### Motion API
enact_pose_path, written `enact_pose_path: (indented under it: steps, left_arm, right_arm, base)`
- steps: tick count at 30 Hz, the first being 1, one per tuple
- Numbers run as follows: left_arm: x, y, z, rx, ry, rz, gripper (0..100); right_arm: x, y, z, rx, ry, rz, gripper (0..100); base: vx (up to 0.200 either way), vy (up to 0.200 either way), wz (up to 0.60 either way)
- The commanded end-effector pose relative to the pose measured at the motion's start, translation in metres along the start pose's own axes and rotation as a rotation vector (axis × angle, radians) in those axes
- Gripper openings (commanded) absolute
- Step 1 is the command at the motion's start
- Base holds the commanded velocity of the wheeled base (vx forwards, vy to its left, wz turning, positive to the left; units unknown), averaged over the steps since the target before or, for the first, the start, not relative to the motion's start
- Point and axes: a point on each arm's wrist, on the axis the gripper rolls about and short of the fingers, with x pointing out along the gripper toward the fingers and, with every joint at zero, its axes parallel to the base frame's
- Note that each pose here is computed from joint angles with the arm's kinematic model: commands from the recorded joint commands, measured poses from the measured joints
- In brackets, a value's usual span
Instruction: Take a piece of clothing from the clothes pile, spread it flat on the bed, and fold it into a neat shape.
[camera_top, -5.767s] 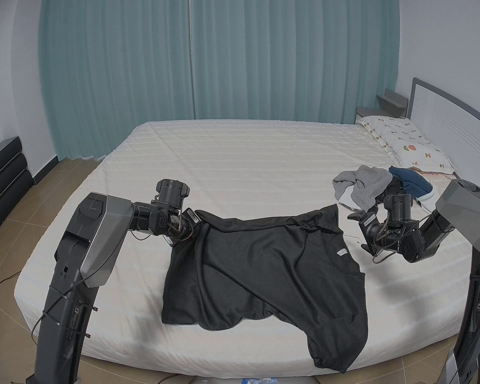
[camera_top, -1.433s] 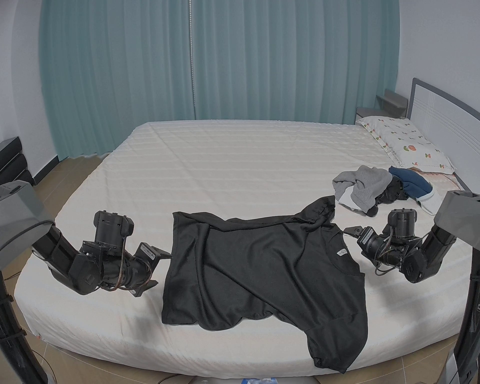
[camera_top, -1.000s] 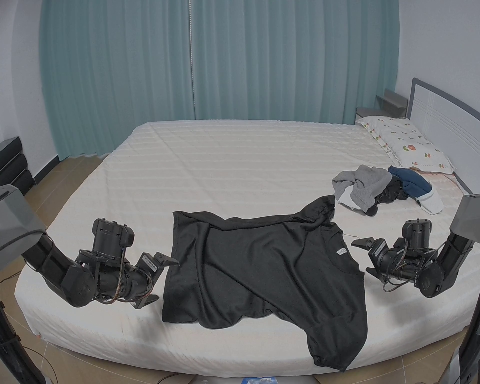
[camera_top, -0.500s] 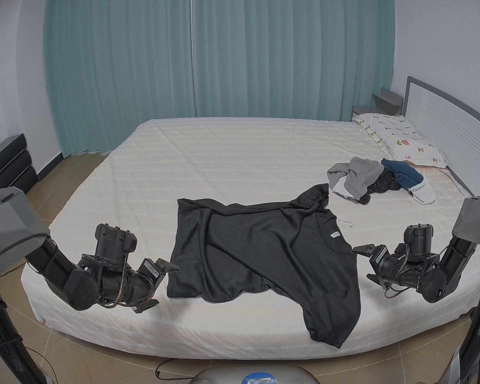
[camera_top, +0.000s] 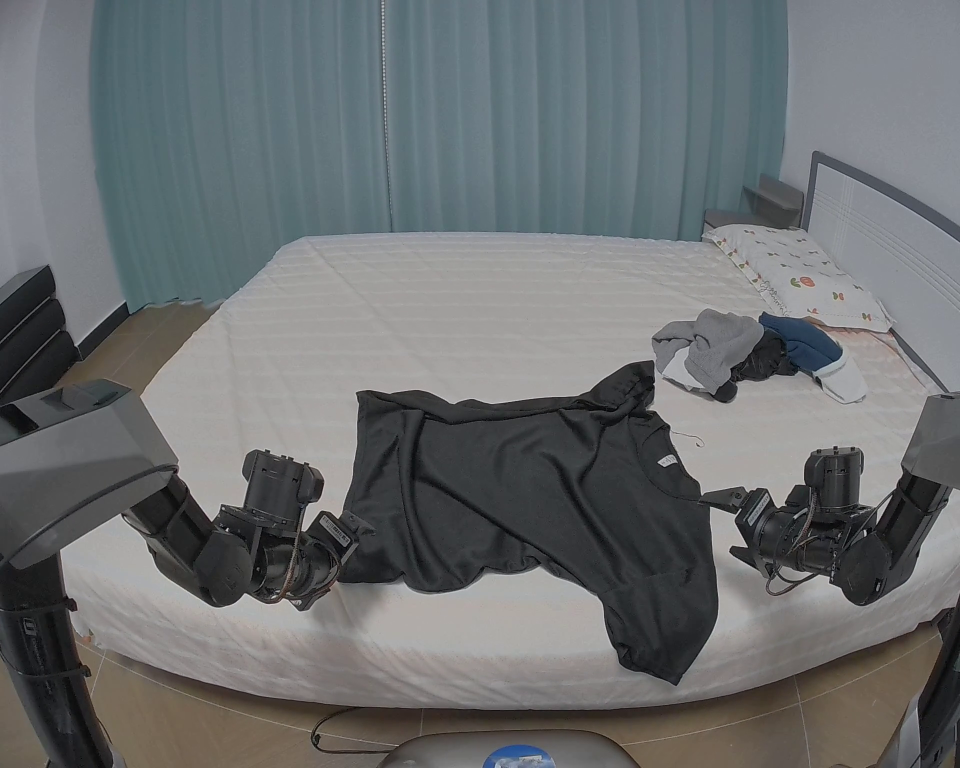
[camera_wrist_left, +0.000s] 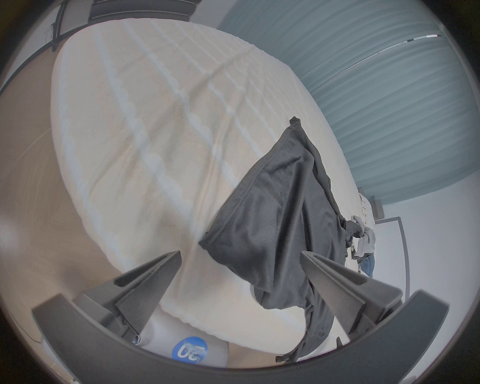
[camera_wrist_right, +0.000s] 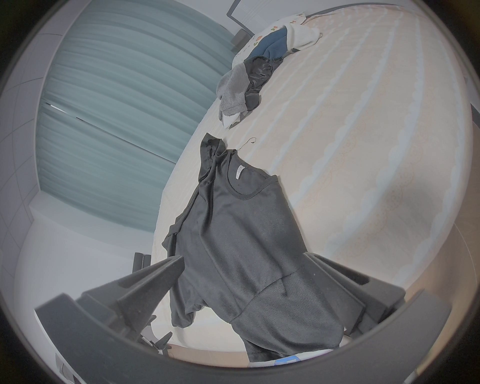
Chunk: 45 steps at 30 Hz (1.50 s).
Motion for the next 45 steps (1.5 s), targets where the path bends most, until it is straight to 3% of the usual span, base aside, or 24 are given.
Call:
enact_pose_path:
  steps: [1,11,12,23,35,38,45]
  left_arm:
    - [0.018,0.004,-0.002,0.021,0.000,0.032,100]
    - [0.034,0.002,-0.006,0.094,-0.043,0.068,100]
    - [0.034,0.002,-0.007,0.103,-0.044,0.067,0]
    - [0.032,0.007,-0.008,0.101,-0.046,0.087,0]
    - [-0.011,0.020,0.002,0.080,-0.098,0.114,0]
    - [-0.019,0.025,0.004,0.113,-0.100,0.126,0]
    - [-0.031,0.031,0.009,0.149,-0.103,0.149,0]
  right_arm:
    - [0.000,0.000,-0.001,-0.001,0.001,0.001,100]
    - [0.000,0.000,0.000,-0.002,-0.001,0.002,100]
    - [0.000,0.000,-0.001,-0.001,0.000,0.000,100]
    - [-0.002,-0.003,-0.003,-0.013,0.014,-0.021,100]
    - [-0.007,-0.030,-0.025,-0.189,0.123,-0.113,100]
    - [-0.006,-0.040,-0.034,-0.247,0.177,-0.140,100]
    - [0.011,-0.045,-0.040,-0.260,0.200,-0.144,100]
  base:
    - [0.000,0.000,0.00]
    - [0.000,0.000,0.00]
    - [0.000,0.000,0.00]
    - [0.000,0.000,0.00]
    - [0.000,0.000,0.00]
    - [0.000,0.000,0.00]
    - [0.000,0.000,0.00]
